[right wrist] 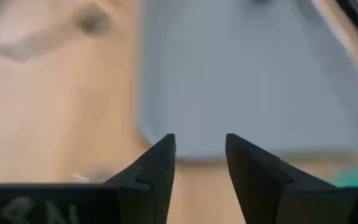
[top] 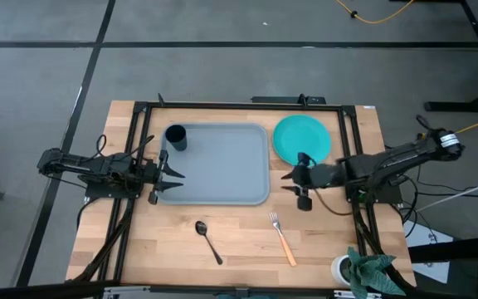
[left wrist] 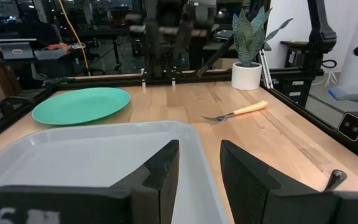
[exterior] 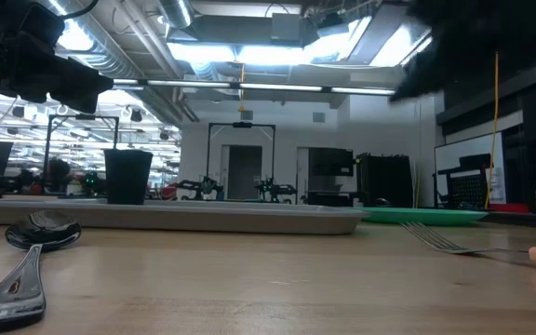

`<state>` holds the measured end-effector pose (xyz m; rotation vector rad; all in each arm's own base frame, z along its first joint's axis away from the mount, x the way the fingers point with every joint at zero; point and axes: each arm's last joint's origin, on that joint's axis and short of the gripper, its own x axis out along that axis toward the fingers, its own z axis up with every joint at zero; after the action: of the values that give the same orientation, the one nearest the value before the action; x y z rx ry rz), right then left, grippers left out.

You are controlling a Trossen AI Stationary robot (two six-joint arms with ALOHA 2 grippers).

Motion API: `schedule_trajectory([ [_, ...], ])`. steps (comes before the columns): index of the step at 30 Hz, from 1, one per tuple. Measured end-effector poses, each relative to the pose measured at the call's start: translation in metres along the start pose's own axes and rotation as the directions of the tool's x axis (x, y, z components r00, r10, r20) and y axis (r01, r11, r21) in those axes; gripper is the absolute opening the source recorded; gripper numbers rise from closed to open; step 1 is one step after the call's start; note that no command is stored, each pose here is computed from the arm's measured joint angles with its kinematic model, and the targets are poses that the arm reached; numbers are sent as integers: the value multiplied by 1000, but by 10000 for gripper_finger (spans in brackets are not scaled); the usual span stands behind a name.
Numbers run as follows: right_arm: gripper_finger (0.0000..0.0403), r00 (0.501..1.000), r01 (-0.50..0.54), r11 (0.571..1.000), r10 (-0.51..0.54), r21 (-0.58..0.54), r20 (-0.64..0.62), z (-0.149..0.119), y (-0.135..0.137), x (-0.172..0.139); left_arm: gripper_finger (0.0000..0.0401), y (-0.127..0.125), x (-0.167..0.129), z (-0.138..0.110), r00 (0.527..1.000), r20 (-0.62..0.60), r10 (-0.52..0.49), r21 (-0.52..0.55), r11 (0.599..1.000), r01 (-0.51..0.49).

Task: Pick and place plate/cup/fork/spoon on tray
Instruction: Put the light blue plate on the gray table tray to the bottom right of the black cup

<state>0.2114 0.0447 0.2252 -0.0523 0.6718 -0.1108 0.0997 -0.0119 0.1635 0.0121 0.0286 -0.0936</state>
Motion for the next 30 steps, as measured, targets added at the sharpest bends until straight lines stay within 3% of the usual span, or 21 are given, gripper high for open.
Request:
schedule_trajectory([
  [4, 147, 964, 200, 978, -209, -67, -164, -18, -2, 15, 110, 0, 0, 0, 1000, 0, 0, 0, 1000, 0],
  [12, 147, 906, 253, 959, -282, -130, -314, -37, 0, 35, 110, 0, 0, 0, 1000, 0, 0, -1, 1000, 0],
  [18, 147, 812, 420, 887, -462, -193, -358, -50, -4, 44, 110, 0, 0, 0, 1000, 0, 0, -2, 1000, 0],
  [30, 147, 715, 467, 856, -513, -222, -475, -68, -15, 67, 110, 0, 0, 0, 1000, 0, 0, -1, 1000, 0],
])
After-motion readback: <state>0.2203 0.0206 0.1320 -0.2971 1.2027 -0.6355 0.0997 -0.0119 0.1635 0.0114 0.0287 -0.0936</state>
